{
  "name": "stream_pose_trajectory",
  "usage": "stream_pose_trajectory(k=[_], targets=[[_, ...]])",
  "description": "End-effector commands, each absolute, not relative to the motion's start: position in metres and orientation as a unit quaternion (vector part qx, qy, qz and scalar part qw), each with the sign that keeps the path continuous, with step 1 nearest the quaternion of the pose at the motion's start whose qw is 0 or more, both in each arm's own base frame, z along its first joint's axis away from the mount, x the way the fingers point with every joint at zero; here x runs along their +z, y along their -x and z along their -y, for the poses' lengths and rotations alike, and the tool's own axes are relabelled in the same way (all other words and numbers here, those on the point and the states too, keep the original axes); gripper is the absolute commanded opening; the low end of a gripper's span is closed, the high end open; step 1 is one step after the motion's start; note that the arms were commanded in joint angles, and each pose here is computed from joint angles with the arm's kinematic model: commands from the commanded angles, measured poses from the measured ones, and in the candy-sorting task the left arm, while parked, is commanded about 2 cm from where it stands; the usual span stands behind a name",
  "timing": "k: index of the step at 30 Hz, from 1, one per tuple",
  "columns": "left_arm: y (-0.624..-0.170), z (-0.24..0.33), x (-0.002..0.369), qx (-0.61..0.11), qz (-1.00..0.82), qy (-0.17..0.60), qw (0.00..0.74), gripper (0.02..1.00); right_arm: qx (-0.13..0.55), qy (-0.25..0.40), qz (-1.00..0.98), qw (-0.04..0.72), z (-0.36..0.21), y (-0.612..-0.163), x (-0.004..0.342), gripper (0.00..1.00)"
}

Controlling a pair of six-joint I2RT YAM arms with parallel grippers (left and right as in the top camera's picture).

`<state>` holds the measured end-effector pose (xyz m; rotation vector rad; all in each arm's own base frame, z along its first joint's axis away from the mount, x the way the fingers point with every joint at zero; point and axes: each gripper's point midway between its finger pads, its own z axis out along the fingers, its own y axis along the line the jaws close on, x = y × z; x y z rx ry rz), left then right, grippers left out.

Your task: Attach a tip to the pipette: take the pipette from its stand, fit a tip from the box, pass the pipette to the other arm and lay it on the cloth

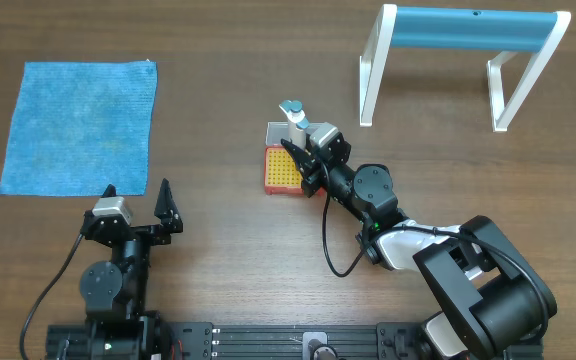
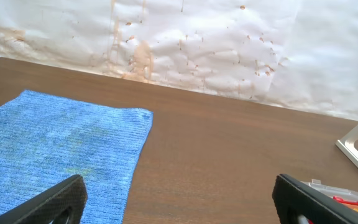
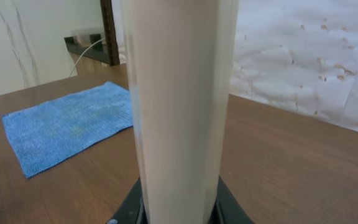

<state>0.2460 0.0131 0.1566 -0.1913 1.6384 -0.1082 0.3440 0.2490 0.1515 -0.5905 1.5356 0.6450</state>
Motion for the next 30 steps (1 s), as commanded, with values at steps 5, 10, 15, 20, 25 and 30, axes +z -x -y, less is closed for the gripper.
stream_pose_trajectory(k=[5,10,15,20,25,30], targets=[[-0.246,-0.016,0.156,-0.044,-0.728,0.093,0.677,0.965,0.278,0.274,-0.707,0.589,-0.249,-0.334,0.111,0.08],[-0.246,-0.016,0.156,-0.044,-0.728,0.093,0.677,0.965,0.276,0.275,-0.717,0.578,-0.246,-0.329,0.101,0.084],[-0.246,-0.016,0.156,-0.044,-0.728,0.093,0.677,0.963,0.274,0.276,-0.729,0.563,-0.245,-0.326,0.089,0.08],[-0.245,-0.016,0.156,-0.044,-0.729,0.093,0.677,0.963,0.273,0.277,-0.736,0.554,-0.244,-0.326,0.079,0.08],[-0.246,-0.016,0.156,-0.044,-0.728,0.093,0.677,0.965,0.277,0.276,-0.717,0.577,-0.246,-0.328,0.093,0.08],[-0.246,-0.016,0.156,-0.044,-0.728,0.093,0.677,0.965,0.286,0.27,-0.664,0.636,-0.249,-0.334,0.139,0.08]])
